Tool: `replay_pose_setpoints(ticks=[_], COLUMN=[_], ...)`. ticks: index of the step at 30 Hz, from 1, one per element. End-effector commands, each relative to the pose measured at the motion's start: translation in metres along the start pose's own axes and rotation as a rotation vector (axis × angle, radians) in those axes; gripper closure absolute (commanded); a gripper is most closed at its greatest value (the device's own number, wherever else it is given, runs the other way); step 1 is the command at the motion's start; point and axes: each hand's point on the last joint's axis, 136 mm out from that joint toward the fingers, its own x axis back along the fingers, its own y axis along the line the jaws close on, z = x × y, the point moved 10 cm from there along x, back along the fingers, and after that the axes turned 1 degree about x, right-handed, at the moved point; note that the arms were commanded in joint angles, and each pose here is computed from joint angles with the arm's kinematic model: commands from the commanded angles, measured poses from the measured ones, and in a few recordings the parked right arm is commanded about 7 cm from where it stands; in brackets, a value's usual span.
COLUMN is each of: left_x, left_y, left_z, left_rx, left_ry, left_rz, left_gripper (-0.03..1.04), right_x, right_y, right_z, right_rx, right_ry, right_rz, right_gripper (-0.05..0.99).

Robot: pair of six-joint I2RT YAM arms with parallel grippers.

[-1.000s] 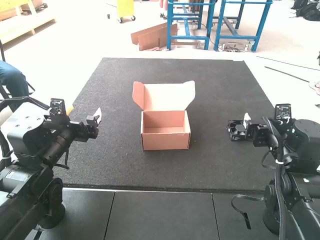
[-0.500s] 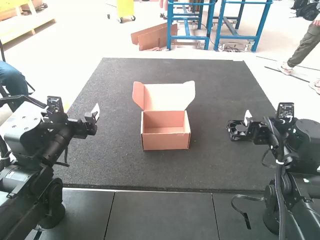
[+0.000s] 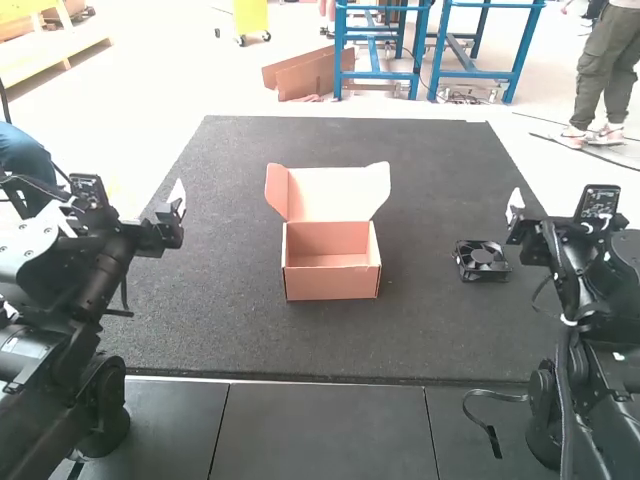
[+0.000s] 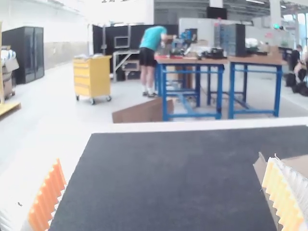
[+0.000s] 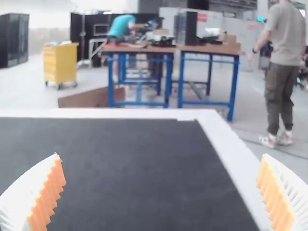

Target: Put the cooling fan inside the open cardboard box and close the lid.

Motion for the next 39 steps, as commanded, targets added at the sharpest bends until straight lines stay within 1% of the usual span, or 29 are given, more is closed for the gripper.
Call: replay_pose_setpoints(ticks=[1, 5, 7, 9, 14, 16, 19, 21, 23, 24, 26, 28, 30, 32, 36, 39], left_x=[-0.007, -0.027, -0.039, -0.049, -0.068, -0.074, -0.082, -0.086, -0.088, -0.089, -0.091, -0.093, -0.094, -0.096, -0.098, -0.099], left_y=[0.002, 0.002, 0.002, 0.002, 0.0, 0.0, -0.001, -0.002, -0.002, -0.002, -0.002, -0.002, -0.003, -0.003, -0.004, -0.005], left_z=[-0.026, -0.043, -0.051, -0.058, -0.064, -0.062, -0.062, -0.06, -0.058, -0.056, -0.051, -0.051, -0.053, -0.057, -0.062, -0.062], left_rx=[-0.015, -0.022, -0.026, -0.031, -0.051, -0.063, -0.078, -0.086, -0.095, -0.098, -0.106, -0.109, -0.112, -0.111, -0.108, -0.105], left_ry=[-0.014, 0.058, 0.086, 0.121, 0.295, 0.383, 0.502, 0.573, 0.622, 0.646, 0.695, 0.724, 0.739, 0.73, 0.722, 0.731], left_rz=[-0.024, -0.049, -0.066, -0.076, -0.081, -0.08, -0.074, -0.072, -0.073, -0.073, -0.074, -0.078, -0.072, -0.073, -0.065, -0.063], left_gripper=[0.04, 0.04, 0.04, 0.04, 0.04, 0.04, 0.04, 0.04, 0.04, 0.04, 0.04, 0.04, 0.04, 0.04, 0.04, 0.04], right_x=[-0.007, -0.03, -0.041, -0.053, -0.073, -0.076, -0.077, -0.076, -0.08, -0.08, -0.082, -0.082, -0.087, -0.09, -0.1, -0.105], right_y=[-0.006, -0.01, -0.011, -0.012, -0.014, -0.013, -0.013, -0.013, -0.014, -0.015, -0.017, -0.021, -0.026, -0.031, -0.042, -0.043], right_z=[-0.031, -0.049, -0.056, -0.061, -0.077, -0.075, -0.068, -0.058, -0.053, -0.051, -0.051, -0.048, -0.044, -0.033, -0.023, -0.011], right_rx=[-0.01, -0.016, -0.033, -0.03, -0.02, 0.005, 0.015, 0.065, 0.064, 0.041, 0.03, 0.055, 0.051, 0.042, -0.004, -0.045], right_ry=[-0.015, 0.083, 0.162, 0.247, 0.425, 0.527, 0.66, 0.777, 0.858, 0.905, 0.939, 0.98, 1.025, 1.117, 1.203, 1.276], right_rz=[0.054, 0.082, 0.086, 0.09, 0.086, 0.07, 0.058, 0.039, 0.039, 0.05, 0.062, 0.063, 0.084, 0.093, 0.098, 0.054], right_gripper=[0.03, 0.03, 0.03, 0.03, 0.03, 0.03, 0.03, 0.04, 0.04, 0.04, 0.04, 0.04, 0.04, 0.04, 0.04, 0.04])
